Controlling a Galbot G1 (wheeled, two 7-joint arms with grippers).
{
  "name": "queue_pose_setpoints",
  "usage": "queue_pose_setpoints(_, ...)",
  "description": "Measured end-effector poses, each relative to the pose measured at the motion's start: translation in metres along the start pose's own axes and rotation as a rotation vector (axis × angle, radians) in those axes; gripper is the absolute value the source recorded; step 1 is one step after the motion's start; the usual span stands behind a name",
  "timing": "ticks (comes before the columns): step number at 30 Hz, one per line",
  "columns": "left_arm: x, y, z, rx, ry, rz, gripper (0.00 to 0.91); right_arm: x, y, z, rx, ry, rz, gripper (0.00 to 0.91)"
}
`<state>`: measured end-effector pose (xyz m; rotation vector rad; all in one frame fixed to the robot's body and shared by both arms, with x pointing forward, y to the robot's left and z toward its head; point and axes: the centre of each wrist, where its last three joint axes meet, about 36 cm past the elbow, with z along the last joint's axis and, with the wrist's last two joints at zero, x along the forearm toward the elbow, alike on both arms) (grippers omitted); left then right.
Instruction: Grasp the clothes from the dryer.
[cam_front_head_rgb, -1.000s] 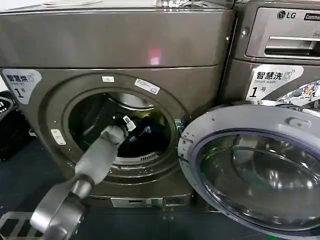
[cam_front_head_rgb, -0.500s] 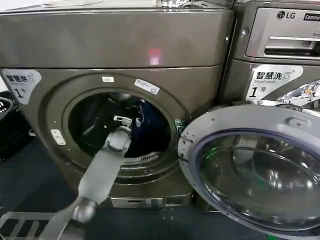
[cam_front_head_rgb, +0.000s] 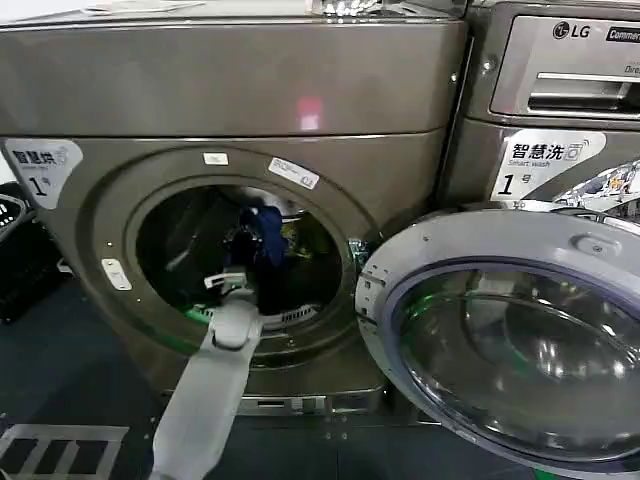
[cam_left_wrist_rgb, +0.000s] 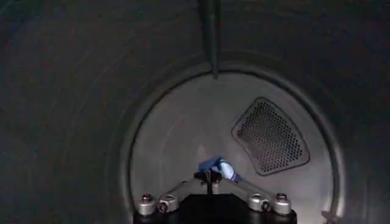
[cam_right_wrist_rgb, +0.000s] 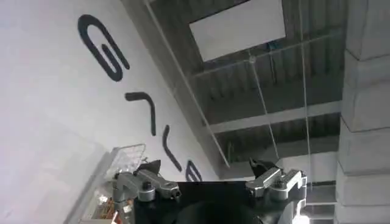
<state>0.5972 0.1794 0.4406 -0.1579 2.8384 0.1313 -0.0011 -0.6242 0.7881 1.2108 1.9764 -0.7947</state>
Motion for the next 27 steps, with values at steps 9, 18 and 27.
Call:
queue_pose_setpoints(9,0.008,0.0076,0.0001,-0.011,0.013,0.041,0.0,-0.0011,-0.0018,-0.0015,-0.001,-0.006,0.004,0.907)
queue_pose_setpoints(18,0.0068,0.0055,-0.0024,0.007,0.022,0.073,0.0,0.0001,-0.0032,-0.0061,0.003,-0.012,-0.001,0.907)
queue_pose_setpoints(27,0.0036,0.0041,-0.001,0.01,0.028,0.084,0.0,0.0008,-0.0036,-0.0051,0.003,-0.004,-0.002,0.907)
